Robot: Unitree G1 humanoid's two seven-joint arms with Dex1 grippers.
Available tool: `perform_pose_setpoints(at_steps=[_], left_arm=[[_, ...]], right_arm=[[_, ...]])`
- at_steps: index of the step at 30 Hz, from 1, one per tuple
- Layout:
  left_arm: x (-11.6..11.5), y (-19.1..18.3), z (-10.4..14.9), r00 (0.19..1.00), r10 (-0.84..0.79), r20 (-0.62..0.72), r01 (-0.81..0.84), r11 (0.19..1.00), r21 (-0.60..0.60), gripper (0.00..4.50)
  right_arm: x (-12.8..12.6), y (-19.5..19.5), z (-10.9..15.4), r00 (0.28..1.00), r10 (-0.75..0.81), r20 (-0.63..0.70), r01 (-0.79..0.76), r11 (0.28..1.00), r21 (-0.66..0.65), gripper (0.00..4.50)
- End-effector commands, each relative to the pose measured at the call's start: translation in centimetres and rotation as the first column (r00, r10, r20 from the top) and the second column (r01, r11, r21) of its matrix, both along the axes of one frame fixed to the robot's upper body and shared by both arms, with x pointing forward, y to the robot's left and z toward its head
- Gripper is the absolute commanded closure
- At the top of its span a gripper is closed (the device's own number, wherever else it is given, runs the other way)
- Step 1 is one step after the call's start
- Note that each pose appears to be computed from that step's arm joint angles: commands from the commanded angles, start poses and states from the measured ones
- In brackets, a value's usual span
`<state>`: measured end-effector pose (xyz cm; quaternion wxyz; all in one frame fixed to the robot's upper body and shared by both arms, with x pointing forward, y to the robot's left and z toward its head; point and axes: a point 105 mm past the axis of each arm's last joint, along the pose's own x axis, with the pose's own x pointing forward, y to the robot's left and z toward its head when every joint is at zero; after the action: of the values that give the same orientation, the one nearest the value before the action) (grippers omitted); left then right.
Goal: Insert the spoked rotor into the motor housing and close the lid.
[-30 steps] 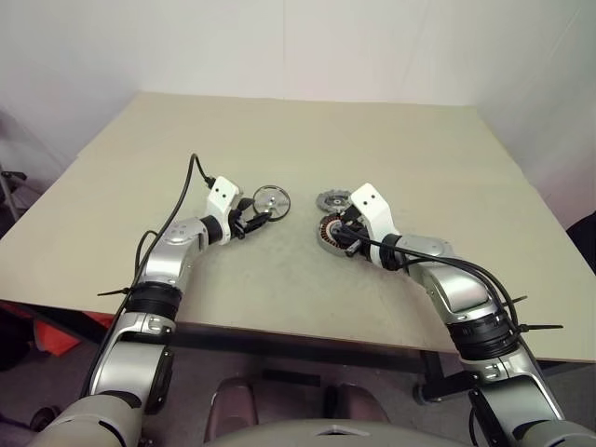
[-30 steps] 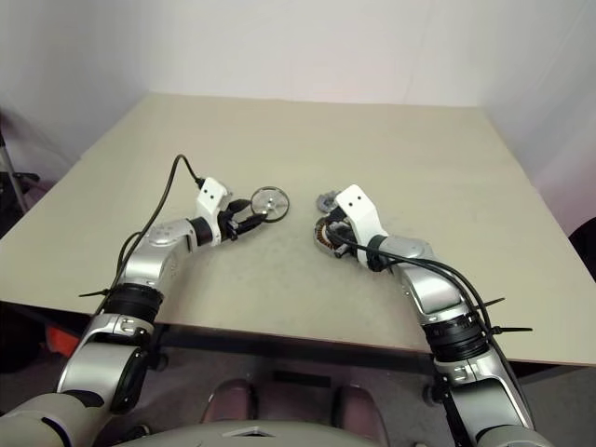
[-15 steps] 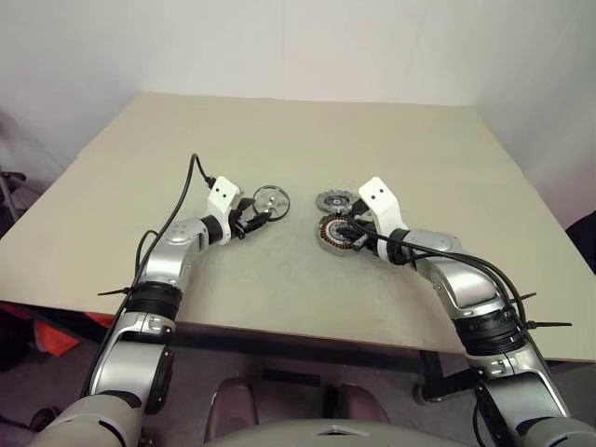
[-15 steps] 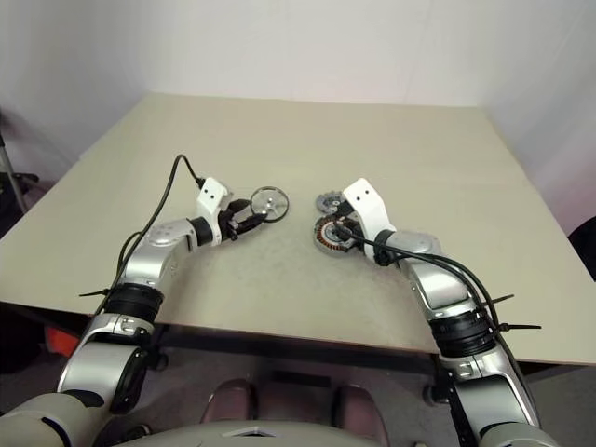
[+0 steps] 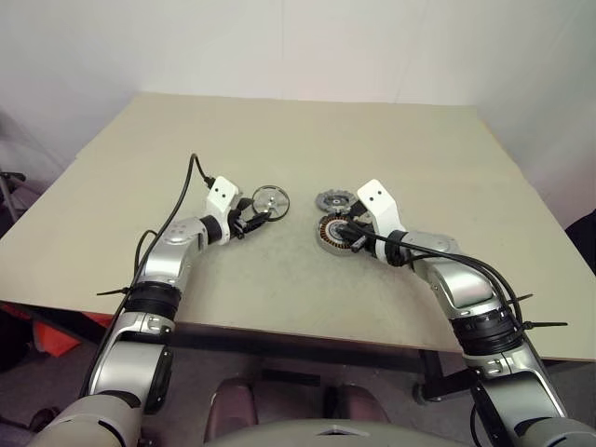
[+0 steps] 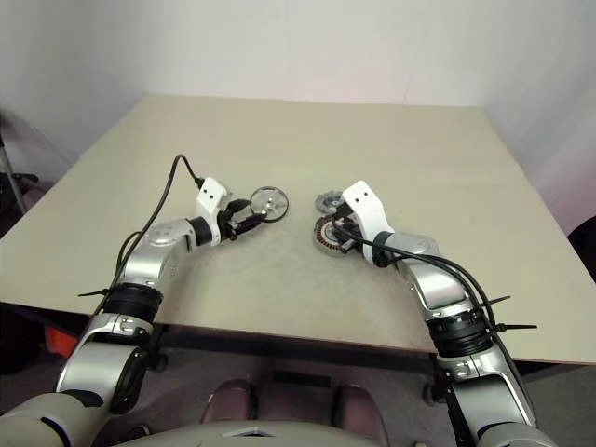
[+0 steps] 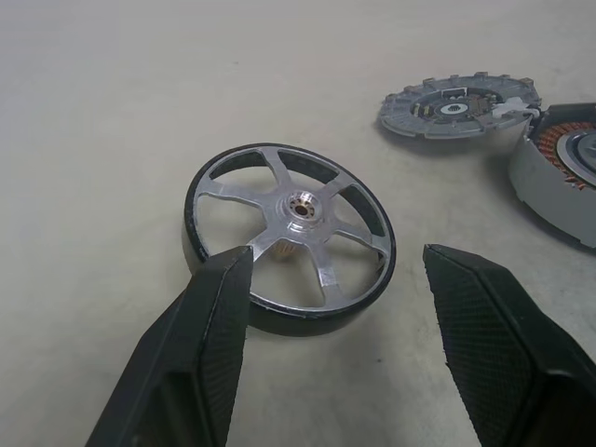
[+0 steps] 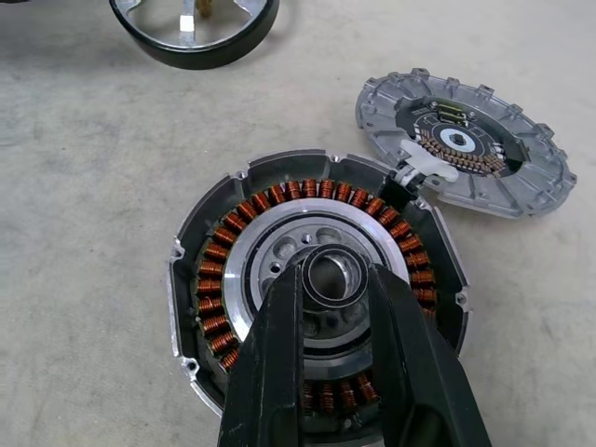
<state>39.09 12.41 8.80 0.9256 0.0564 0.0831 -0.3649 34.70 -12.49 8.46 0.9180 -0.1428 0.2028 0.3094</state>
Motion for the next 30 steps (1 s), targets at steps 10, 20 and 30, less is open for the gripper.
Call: perform_pose_setpoints(at_steps=[10,20,30], left_arm=[[0.6,0.4,1.4,0.999,0.009,0.052,-0.009,1.0,0.005,1.41],[0.5,0.2,1.0,0.999,0.004,0.042,-0.005,1.0,0.009,1.41],[0.6,0.3,1.0,0.999,0.008,0.043,-0.008,1.0,0.012,1.41]], right_arm=[[0.1,0.4,1.2,0.999,0.014,0.049,-0.015,1.0,0.01,2.1],[0.6,0.3,3.4,0.994,0.003,0.107,-0.007,0.999,0.046,0.01],[0.8,0.3,3.2,0.995,-0.005,0.098,-0.002,0.998,0.064,2.75]])
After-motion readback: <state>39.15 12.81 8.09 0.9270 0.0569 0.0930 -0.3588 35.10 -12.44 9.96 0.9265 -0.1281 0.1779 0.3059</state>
